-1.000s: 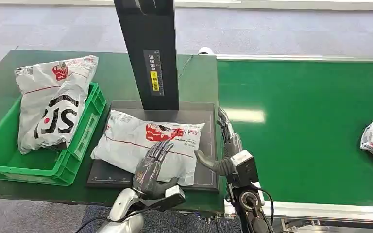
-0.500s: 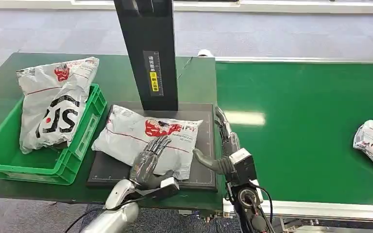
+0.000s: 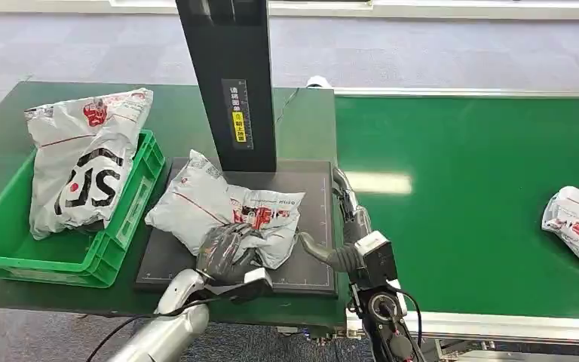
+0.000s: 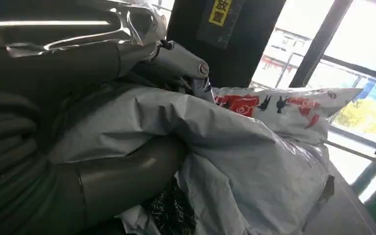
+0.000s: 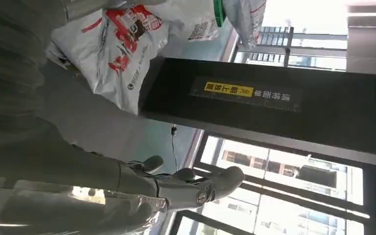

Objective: Moved the parcel from conveyor to table for the left to box.

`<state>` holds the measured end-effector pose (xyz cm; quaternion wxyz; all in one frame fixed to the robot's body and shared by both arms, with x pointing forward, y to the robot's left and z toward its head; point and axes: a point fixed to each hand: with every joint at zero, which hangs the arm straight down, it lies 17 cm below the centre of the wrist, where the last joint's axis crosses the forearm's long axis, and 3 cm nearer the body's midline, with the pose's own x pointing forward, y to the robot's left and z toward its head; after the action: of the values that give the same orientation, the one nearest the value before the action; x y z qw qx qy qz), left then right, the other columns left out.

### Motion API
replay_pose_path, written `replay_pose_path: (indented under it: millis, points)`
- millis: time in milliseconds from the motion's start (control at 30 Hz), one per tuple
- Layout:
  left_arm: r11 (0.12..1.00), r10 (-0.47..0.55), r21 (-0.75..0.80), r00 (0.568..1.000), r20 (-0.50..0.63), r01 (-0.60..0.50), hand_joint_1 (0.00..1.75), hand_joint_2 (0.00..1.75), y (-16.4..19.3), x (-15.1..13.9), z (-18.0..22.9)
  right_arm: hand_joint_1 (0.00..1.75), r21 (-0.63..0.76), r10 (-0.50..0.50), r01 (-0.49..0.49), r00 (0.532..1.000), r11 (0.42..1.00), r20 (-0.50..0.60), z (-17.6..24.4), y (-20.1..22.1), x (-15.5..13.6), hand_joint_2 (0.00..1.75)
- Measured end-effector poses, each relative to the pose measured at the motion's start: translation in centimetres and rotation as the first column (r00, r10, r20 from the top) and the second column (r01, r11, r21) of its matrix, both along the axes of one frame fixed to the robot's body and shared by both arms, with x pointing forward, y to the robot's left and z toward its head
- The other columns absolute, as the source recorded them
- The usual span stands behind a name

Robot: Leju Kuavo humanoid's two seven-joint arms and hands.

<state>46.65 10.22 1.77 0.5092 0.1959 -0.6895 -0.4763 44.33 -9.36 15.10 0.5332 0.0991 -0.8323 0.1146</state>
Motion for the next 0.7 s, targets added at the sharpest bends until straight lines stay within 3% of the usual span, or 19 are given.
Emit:
replay_pose_path:
  millis: [167,300,500,700]
  points:
    - [0.988,0.023,-0.152,0.998,0.051,-0.015,1.75,1.75,0.7,0.4,2.6,0.00,-0.004,-0.013,0.013,1.000,1.000,-0.025,-1.1,-0.2,-0.6,1.75]
    - [0.939,0.107,-0.340,0.984,0.140,-0.053,1.75,1.75,2.9,1.0,6.9,0.00,-0.008,-0.019,0.018,0.999,1.000,-0.042,-2.0,-0.3,-1.1,1.75]
    - [0.826,0.268,-0.561,0.915,0.301,-0.057,1.75,1.75,7.7,0.6,15.1,0.00,-0.009,-0.026,0.025,0.999,1.000,-0.033,-2.0,-0.5,-1.2,1.75]
    - [0.703,0.360,-0.711,0.844,0.397,0.035,1.75,1.75,10.7,-2.7,21.9,0.00,-0.012,-0.038,0.037,0.998,0.999,-0.046,-2.7,-1.0,-1.4,1.75]
